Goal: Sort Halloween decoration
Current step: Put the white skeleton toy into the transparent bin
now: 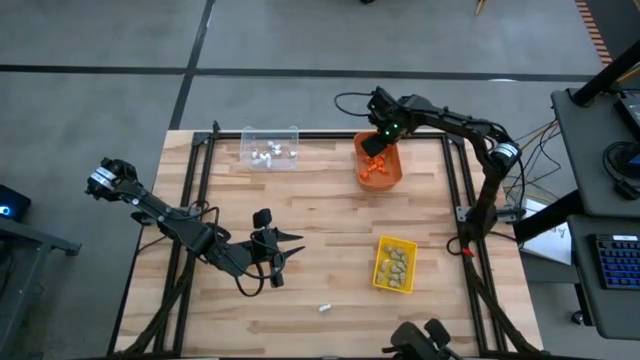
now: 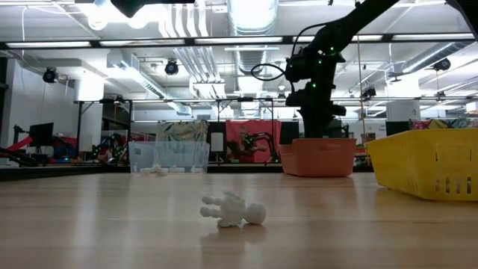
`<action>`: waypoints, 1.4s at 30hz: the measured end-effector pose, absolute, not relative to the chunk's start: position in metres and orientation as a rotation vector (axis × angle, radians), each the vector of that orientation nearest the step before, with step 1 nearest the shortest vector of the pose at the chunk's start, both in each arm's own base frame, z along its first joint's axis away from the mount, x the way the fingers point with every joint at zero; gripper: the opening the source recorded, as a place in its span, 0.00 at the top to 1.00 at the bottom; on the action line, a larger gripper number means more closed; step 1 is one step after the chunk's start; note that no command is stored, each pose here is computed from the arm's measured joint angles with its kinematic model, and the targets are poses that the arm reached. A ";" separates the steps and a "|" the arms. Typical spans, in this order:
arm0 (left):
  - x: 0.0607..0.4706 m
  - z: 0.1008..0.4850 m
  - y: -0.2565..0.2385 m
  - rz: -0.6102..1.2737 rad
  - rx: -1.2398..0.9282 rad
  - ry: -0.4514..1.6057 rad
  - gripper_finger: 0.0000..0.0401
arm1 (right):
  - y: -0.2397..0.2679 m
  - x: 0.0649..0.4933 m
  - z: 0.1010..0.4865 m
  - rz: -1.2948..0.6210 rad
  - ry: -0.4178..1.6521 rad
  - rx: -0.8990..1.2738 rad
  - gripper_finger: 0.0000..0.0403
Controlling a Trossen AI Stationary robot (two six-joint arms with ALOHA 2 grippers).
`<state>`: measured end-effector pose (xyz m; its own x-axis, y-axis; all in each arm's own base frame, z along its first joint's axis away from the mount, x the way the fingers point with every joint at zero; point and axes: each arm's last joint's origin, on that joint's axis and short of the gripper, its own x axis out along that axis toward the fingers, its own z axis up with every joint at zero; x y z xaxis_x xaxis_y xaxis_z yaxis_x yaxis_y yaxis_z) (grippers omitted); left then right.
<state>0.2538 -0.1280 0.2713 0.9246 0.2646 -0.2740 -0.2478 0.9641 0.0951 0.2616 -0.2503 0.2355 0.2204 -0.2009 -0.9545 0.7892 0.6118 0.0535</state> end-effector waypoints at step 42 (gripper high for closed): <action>0.282 0.208 -0.167 0.075 -0.106 0.323 0.77 | 0.122 0.233 0.258 0.020 0.446 0.053 0.80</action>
